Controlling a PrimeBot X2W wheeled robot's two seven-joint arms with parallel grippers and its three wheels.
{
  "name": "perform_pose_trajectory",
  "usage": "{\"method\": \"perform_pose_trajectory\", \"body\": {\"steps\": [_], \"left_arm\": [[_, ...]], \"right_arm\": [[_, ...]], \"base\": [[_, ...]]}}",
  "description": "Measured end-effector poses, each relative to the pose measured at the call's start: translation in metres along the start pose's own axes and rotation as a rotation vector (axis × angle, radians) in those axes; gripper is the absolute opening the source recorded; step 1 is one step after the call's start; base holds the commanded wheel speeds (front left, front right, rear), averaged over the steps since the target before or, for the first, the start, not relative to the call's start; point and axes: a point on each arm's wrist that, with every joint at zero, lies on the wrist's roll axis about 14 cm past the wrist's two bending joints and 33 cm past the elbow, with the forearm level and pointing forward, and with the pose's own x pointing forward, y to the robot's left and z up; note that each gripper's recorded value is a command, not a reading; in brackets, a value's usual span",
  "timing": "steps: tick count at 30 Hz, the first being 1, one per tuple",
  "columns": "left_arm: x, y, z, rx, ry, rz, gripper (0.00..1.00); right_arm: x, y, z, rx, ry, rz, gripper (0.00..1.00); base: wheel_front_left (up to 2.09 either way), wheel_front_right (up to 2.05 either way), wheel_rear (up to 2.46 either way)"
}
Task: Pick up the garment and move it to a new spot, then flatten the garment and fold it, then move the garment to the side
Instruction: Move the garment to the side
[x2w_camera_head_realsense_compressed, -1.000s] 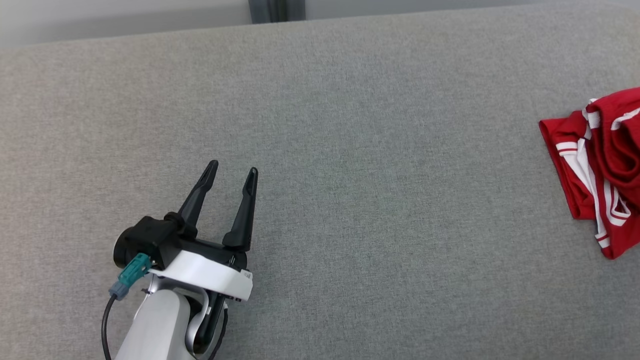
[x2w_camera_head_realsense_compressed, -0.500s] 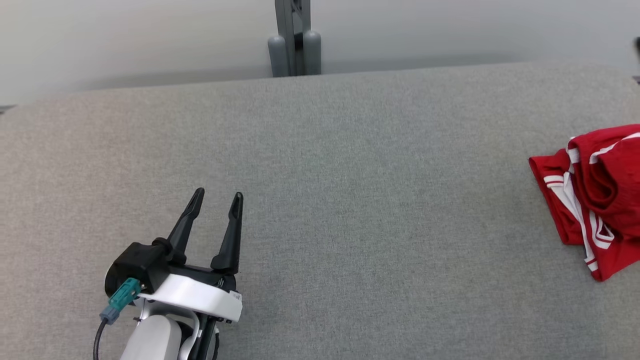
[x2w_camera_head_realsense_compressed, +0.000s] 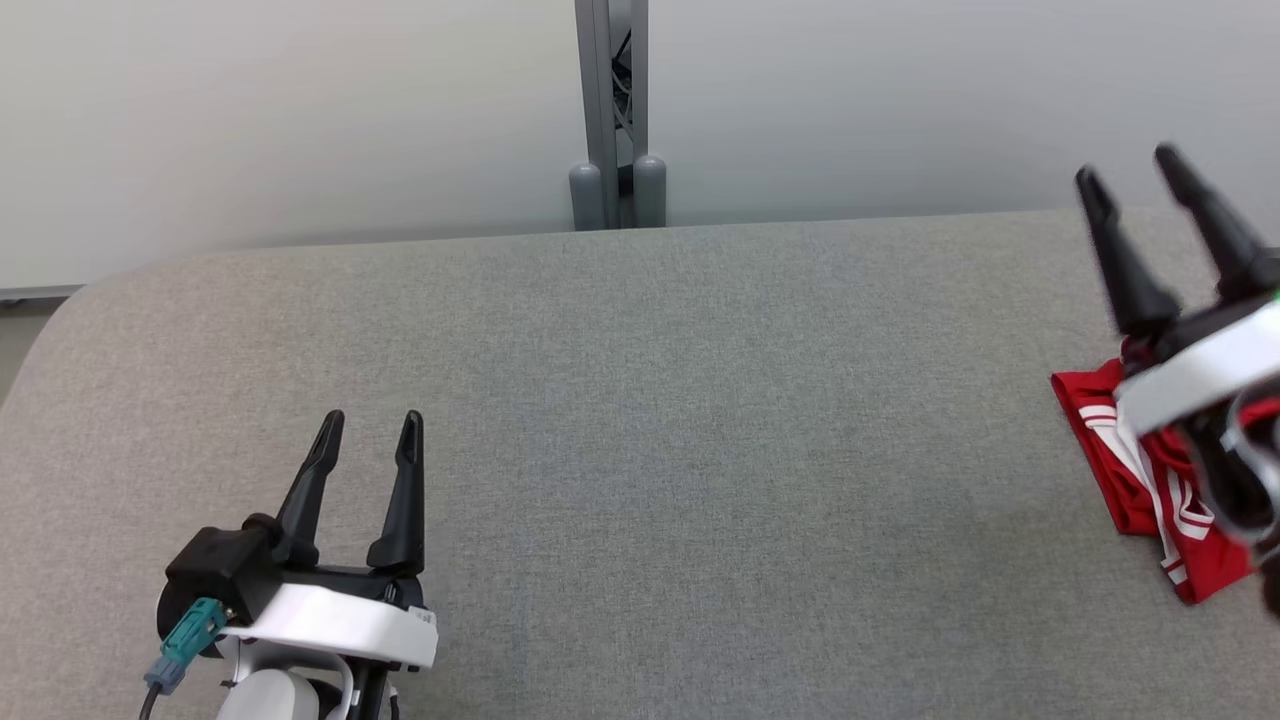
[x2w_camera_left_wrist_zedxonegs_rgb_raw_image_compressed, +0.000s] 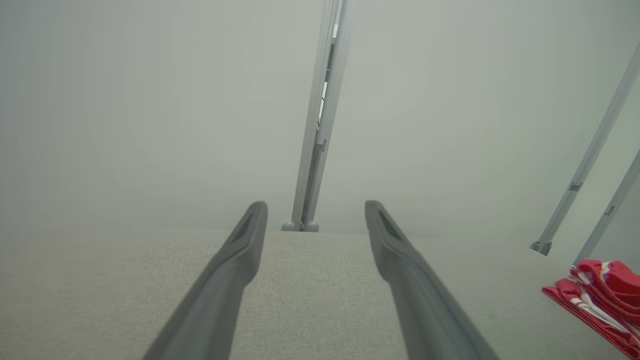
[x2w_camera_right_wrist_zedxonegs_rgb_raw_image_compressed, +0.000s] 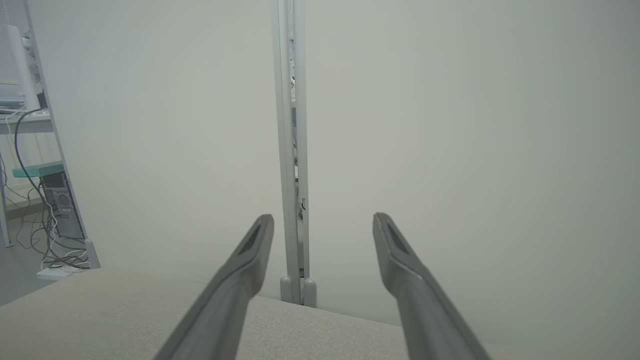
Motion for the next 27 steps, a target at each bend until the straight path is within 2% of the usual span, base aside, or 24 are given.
{"method": "perform_pose_trajectory", "body": {"steps": [9, 12, 14, 17, 23, 27], "left_arm": [[-0.011, 0.009, 0.007, -0.006, -0.017, 0.035, 1.0], [-0.016, 0.014, 0.01, -0.021, -0.027, 0.056, 1.0], [-0.017, 0.016, 0.01, -0.02, -0.027, 0.067, 1.0], [-0.021, 0.018, 0.005, -0.025, -0.013, 0.08, 1.0], [-0.033, 0.025, -0.009, -0.046, 0.03, 0.128, 1.0], [-0.036, 0.024, -0.006, -0.027, 0.021, 0.13, 1.0]], "right_arm": [[-0.039, 0.034, -0.02, 0.119, -0.085, -0.093, 1.0], [-0.053, 0.039, -0.024, 0.18, -0.114, -0.162, 1.0], [-0.058, 0.039, -0.023, 0.171, -0.126, -0.187, 1.0], [-0.069, 0.052, -0.044, 0.13, -0.059, -0.175, 1.0], [-0.092, 0.049, -0.065, 0.199, -0.012, -0.26, 1.0], [-0.099, 0.049, -0.07, 0.187, 0.008, -0.271, 1.0]], "base": [[0.0, 0.0, 0.0], [0.0, 0.0, 0.0], [0.0, 0.0, 0.0], [0.0, 0.0, 0.0], [0.0, 0.0, 0.0], [0.0, 0.0, 0.0]]}}
